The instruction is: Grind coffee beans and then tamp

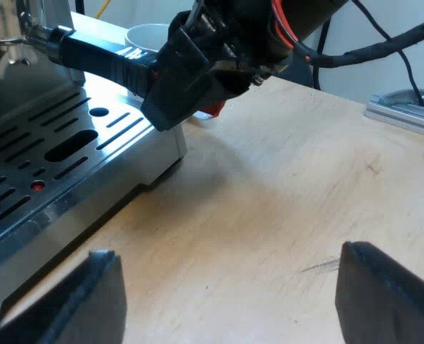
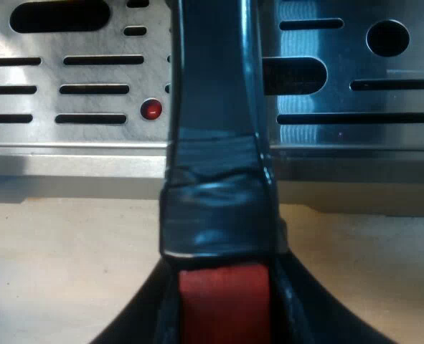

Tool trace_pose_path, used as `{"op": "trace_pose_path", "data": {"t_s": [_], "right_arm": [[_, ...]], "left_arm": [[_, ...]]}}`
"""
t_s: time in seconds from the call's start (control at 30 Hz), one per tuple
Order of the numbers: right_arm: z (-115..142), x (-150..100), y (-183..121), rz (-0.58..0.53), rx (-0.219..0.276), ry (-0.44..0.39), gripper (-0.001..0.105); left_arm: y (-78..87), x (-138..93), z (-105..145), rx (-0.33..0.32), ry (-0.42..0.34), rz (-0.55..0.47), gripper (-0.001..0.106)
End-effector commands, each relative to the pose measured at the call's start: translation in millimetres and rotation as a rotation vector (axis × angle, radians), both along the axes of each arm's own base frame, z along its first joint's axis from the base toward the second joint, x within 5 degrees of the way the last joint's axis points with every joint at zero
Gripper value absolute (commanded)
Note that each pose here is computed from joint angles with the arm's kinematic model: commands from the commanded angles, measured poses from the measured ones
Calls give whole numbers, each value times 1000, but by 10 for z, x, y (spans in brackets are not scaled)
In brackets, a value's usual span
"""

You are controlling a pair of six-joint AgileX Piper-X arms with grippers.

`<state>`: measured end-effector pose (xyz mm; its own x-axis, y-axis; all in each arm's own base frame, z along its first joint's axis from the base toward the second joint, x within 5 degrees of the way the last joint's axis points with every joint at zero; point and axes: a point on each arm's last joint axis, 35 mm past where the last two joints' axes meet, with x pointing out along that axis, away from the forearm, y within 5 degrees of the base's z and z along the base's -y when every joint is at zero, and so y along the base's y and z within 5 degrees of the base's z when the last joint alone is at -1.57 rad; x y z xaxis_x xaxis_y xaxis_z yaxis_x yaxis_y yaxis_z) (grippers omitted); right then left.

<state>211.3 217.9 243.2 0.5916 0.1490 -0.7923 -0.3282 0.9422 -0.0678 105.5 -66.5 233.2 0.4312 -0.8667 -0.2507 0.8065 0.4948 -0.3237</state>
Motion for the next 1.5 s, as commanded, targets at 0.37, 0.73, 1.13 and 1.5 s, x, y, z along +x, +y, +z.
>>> {"op": "trace_pose_path", "data": {"t_s": [0.37,0.73,1.13,1.5], "right_arm": [[-3,-121,111,5,-8,-38,0],[-27,-257,91,-7,-49,-22,0],[-28,-361,109,-16,-57,-3,0],[141,-511,97,-7,-64,-86,0]], "left_arm": [[-3,-8,27,-15,-7,-10,63],[-3,-8,27,-15,-7,-10,63],[-3,-8,27,-15,-7,-10,63],[-3,-8,27,-15,-7,-10,63]]}}
